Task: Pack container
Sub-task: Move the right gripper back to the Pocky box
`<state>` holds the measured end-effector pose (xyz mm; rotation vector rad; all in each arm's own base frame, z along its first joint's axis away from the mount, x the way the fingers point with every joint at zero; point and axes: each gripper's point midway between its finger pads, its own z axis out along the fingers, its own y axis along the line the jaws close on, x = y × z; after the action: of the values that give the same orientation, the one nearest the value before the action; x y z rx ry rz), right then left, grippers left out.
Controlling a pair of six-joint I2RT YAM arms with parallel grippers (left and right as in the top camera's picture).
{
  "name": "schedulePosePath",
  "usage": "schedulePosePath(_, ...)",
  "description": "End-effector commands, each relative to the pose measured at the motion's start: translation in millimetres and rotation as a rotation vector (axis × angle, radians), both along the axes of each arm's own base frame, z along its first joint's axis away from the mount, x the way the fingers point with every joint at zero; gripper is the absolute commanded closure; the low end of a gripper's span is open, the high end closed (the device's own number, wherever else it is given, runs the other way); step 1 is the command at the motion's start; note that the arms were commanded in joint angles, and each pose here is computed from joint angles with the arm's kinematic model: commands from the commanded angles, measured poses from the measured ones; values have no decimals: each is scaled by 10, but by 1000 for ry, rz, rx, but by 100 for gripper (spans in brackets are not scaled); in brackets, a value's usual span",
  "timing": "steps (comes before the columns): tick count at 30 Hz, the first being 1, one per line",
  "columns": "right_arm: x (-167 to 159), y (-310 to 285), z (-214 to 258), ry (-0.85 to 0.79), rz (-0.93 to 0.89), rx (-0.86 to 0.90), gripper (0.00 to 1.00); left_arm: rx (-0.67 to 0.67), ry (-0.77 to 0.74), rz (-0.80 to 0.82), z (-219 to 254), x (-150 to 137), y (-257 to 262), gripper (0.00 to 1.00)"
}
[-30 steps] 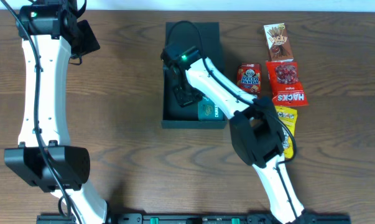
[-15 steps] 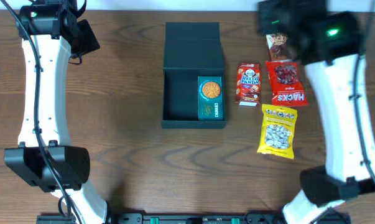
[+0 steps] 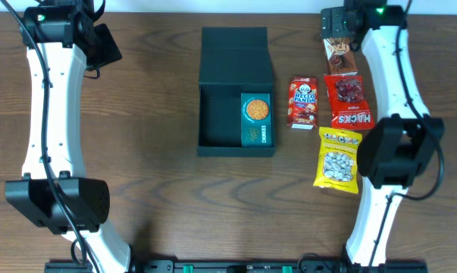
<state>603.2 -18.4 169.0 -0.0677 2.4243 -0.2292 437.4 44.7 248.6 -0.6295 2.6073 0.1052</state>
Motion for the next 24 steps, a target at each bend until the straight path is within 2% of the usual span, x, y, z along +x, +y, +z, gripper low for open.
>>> schedulePosePath(1,88,-43,-251,29,58,-56,1,16,6,-5,-9,8,47,40)
schedulePosePath(8,158,-103,-838,115,126,-115,3,36,1,4,3,17,83,37)
schedulePosePath(17,165,-298,-1155,133,117,34,2,57,7,14,6,1,124,35)
schedulePosePath(24,170,-341,-1235,132,122,82,6,58,4,14,9,7,124,33)
